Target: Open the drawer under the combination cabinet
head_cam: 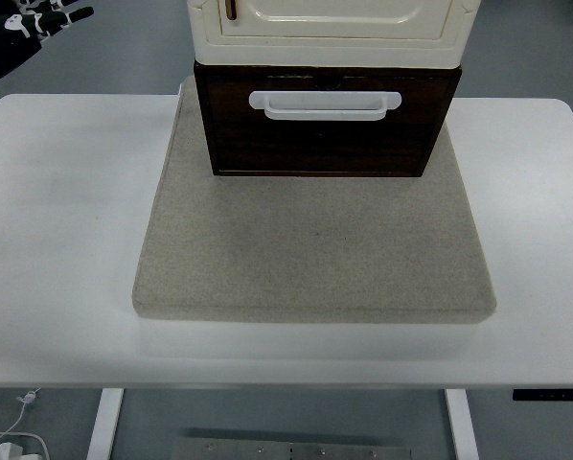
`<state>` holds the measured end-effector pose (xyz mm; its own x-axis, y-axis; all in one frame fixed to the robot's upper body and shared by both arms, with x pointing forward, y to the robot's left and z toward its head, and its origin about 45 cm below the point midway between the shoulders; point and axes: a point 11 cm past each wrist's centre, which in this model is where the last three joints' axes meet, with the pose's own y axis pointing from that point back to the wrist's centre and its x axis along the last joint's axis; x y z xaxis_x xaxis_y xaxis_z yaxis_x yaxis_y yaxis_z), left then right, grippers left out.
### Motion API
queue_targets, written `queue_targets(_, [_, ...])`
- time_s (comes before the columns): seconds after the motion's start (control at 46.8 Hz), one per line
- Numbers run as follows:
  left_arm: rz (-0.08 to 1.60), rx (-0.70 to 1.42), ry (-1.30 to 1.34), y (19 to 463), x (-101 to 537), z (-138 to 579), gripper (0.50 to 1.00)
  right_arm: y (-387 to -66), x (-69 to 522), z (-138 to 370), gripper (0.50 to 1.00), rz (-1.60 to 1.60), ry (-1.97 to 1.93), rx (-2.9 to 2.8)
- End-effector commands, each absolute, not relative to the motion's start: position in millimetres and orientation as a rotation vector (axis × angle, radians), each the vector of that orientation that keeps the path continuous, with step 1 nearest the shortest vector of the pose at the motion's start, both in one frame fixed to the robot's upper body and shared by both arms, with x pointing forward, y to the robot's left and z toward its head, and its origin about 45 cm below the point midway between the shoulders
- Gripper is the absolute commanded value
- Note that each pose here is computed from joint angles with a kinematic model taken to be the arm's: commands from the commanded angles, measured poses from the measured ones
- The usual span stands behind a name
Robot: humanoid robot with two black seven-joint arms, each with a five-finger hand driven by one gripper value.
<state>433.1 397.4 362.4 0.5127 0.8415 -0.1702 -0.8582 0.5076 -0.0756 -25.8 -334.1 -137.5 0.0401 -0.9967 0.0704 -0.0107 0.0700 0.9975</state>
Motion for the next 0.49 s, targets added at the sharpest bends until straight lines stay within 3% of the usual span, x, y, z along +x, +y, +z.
queue_targets(0.0, [0.996, -0.114, 0.112, 389, 427, 354, 1.0, -334, -26, -138, 0.928, -1.123, -1.219, 1.184])
queue_targets(0.47, [0.845, 0.1, -0.026, 359, 406, 355, 1.0, -334, -26, -138, 0.928, -1.121, -1.217, 1.185])
